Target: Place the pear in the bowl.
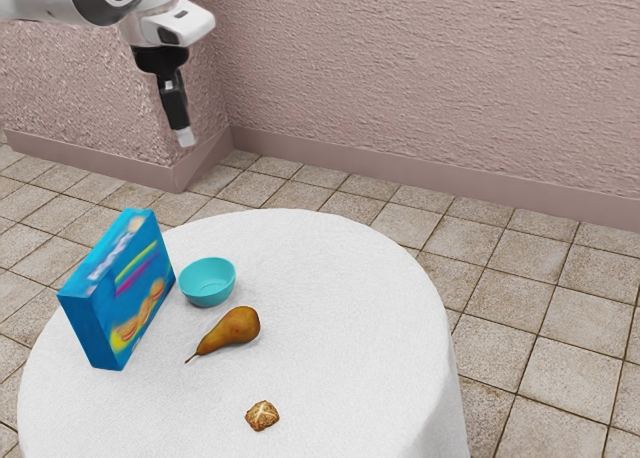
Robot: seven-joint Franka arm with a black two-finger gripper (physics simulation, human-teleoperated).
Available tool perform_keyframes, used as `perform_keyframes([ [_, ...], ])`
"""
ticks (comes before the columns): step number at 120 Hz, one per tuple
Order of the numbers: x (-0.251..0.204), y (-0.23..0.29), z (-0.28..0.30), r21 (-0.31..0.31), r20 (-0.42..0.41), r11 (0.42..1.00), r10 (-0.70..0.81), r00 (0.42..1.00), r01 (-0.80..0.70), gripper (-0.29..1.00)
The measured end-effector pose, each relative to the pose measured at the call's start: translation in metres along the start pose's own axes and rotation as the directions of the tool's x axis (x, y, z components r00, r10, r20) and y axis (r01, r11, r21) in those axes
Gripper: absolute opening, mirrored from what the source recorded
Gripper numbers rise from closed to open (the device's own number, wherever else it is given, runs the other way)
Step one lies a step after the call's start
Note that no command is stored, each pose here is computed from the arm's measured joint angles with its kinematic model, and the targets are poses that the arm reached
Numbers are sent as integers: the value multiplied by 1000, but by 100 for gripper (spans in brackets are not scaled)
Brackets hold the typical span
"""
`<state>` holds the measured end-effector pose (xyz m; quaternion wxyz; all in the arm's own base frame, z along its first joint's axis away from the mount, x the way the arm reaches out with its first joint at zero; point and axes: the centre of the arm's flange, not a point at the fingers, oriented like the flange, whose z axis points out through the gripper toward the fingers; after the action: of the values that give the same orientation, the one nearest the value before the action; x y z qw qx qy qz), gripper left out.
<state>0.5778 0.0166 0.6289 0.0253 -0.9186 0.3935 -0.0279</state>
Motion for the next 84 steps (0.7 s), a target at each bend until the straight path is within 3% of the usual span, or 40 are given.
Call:
perform_keyframes([
  [36, 4, -4, 21, -23, 33, 996, 83, 996, -82, 70],
  [64, -28, 28, 118, -220, 65, 974, 75, 995, -59, 70],
  [84, -42, 56, 185, -259, 90, 966, 31, 995, -7, 70],
])
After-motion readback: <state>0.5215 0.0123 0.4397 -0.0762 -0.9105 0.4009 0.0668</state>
